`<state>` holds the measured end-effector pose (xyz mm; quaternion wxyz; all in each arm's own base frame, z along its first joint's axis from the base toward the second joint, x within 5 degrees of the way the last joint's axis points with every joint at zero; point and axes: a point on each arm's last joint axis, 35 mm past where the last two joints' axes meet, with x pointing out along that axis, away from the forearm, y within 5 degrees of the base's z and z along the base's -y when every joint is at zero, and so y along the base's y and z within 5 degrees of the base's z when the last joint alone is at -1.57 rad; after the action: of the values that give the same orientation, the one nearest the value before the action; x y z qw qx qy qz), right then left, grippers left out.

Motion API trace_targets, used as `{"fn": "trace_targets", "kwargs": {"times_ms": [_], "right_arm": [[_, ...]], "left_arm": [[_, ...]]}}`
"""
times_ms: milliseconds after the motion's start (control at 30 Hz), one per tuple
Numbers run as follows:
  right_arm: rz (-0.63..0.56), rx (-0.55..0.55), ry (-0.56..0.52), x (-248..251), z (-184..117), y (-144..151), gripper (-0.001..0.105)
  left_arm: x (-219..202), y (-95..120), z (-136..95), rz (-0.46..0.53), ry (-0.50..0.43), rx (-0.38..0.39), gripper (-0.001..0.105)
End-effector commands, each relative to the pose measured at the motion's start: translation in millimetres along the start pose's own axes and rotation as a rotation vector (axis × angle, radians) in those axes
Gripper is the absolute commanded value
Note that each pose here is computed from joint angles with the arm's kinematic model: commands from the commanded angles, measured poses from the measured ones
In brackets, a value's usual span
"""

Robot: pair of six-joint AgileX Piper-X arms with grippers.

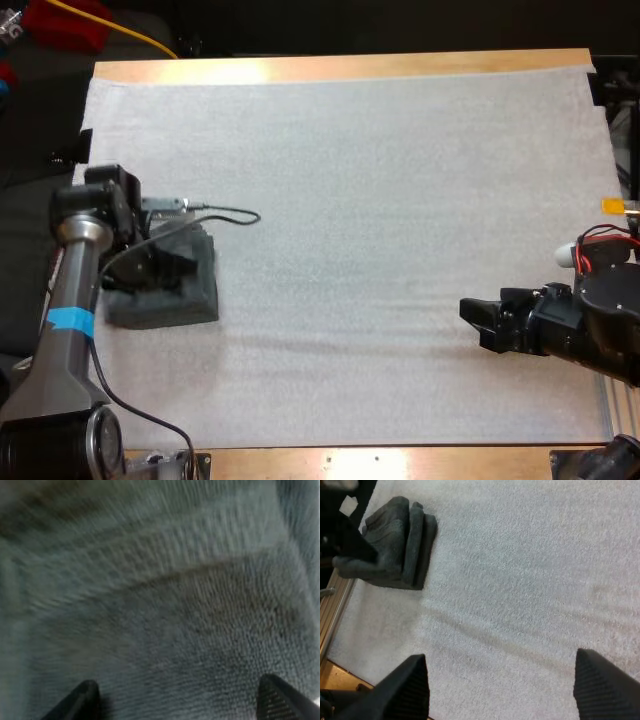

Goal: Pick towel from pile, fold and stack

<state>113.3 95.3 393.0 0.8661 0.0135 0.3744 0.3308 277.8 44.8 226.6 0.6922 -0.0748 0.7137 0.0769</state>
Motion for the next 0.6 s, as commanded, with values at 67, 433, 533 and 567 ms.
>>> {"fn": "trace_targets", "kwargs": {"times_ms": [67,433,533,567], "right_arm": [[0.005,-0.013,-0.015,-2.8,1.4,0.8,0.06],[0.005,-0.013,-0.015,-2.8,1.4,0.8,0.06],[0.005,-0.013,-0.015,-2.8,1.4,0.8,0.06],[0.005,-0.013,-0.015,-2.8,1.4,0.8,0.06]], "left_arm": [[17.7,-2.1,-4.2,-0.027,0.003,-0.01,0.061],[29.6,-3.1,-5.2,-0.055,-0.023,-0.017,0.061],[12.1,-3.6,5.5,-0.058,-0.069,-0.016,0.061],[3.7,-3.9,10.5,-0.06,-0.095,-0.016,0.061]]}}
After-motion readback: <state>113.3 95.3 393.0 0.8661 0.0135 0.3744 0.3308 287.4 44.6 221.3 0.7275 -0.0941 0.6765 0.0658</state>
